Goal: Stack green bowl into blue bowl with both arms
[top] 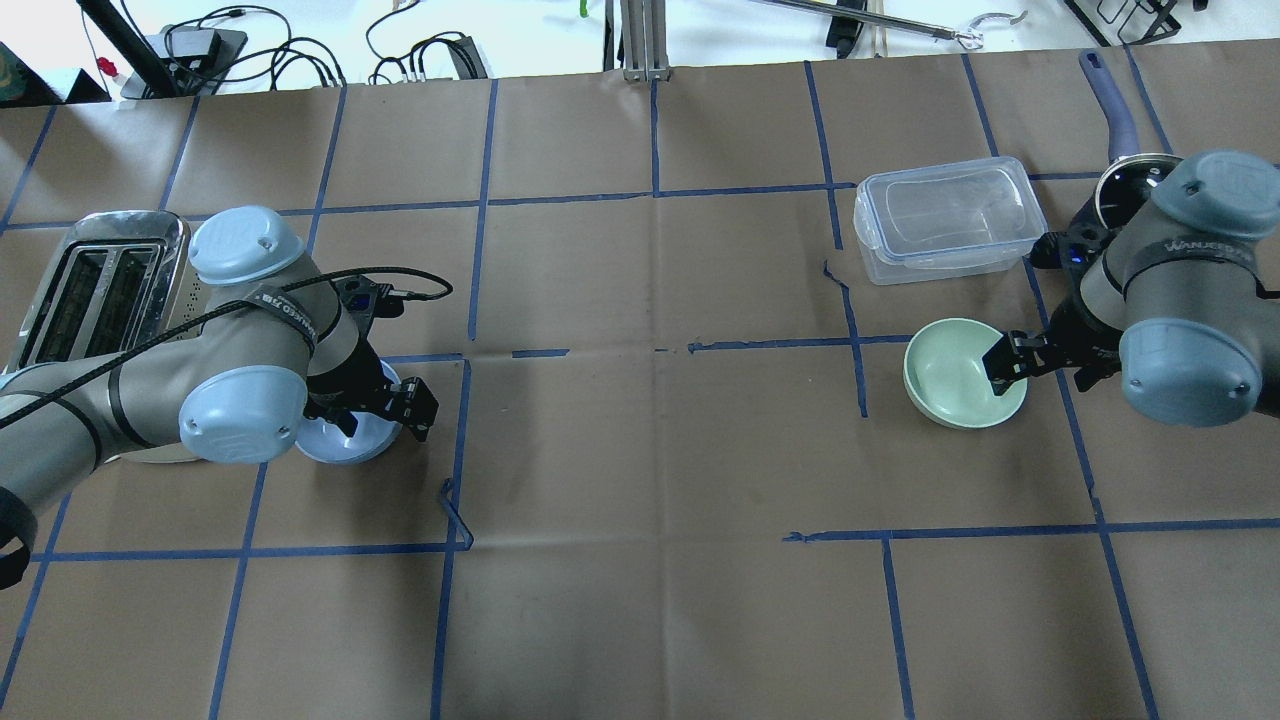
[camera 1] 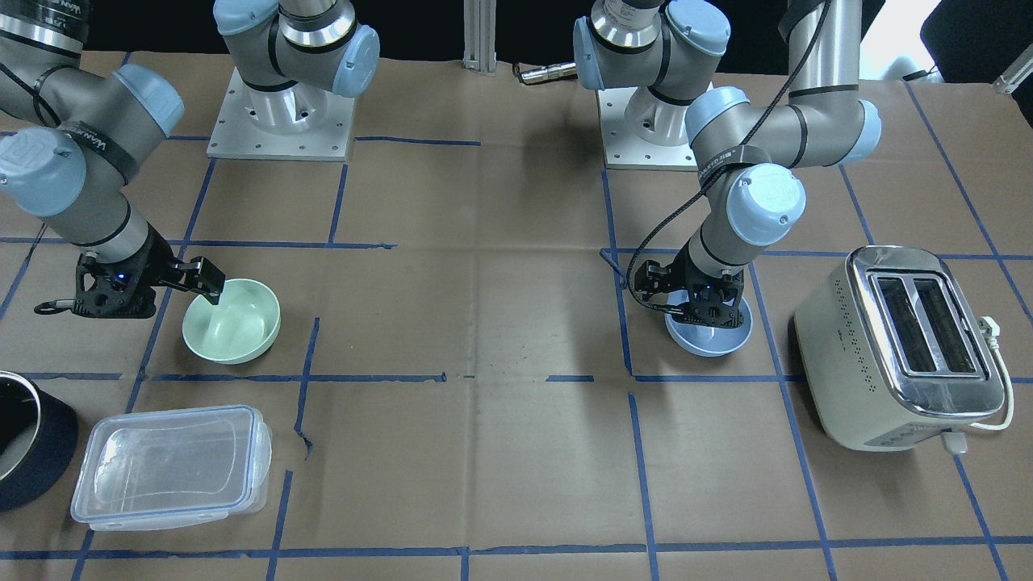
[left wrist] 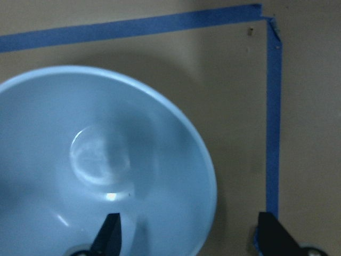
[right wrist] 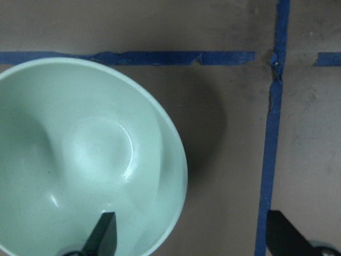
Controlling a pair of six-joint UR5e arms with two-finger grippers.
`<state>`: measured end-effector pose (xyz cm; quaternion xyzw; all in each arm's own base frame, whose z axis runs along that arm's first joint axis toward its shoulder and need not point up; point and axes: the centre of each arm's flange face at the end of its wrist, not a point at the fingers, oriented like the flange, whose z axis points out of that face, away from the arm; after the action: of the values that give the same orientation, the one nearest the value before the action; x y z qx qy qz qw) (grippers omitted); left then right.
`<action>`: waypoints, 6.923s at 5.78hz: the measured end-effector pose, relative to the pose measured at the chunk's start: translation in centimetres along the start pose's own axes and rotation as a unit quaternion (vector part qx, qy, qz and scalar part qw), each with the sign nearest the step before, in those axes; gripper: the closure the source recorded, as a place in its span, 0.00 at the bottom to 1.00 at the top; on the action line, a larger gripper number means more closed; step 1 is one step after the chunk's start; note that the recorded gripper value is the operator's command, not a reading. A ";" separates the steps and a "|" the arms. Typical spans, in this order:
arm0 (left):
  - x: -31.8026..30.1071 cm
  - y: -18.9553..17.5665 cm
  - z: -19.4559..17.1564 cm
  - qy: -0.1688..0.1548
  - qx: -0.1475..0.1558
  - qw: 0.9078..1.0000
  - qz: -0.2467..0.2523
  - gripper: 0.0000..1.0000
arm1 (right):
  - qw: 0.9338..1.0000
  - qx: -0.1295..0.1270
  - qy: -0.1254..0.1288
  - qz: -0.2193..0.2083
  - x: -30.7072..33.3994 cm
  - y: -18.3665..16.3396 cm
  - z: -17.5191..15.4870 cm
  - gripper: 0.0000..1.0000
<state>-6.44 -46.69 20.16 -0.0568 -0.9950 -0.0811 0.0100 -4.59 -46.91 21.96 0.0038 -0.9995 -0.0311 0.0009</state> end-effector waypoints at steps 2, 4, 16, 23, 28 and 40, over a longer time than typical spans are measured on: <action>0.0 -0.5 -0.3 -0.002 0.006 1.000 0.002 1.00 | 1.000 -0.003 -0.001 0.001 -0.1 0.1 0.5 0.91; 1.2 -1.5 -2.1 -0.006 0.029 0.999 0.015 1.00 | 1.000 -0.001 -0.005 0.002 -0.1 0.0 0.4 0.92; 26.9 -5.1 -14.9 -0.028 0.090 0.988 0.124 0.02 | 0.999 -0.019 -0.049 -0.002 -2.5 -5.0 -22.0 0.92; 10.5 1.1 -28.8 -0.016 0.083 0.996 -0.003 0.02 | 0.994 0.019 -0.068 0.084 -33.8 -8.3 -11.4 0.92; 10.5 1.2 -28.6 -0.016 0.081 0.996 -0.010 0.02 | 0.994 0.015 -0.064 0.082 -34.3 -7.4 -4.2 0.66; 10.4 1.4 -28.9 -0.018 0.084 0.996 -0.011 0.02 | 0.999 -0.007 0.012 0.042 -19.1 -1.1 -27.8 0.00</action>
<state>-16.35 -48.88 49.20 -0.0464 -0.9989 0.0042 -0.0043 14.53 -49.55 49.63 -0.0375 -0.9985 -0.0379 0.0140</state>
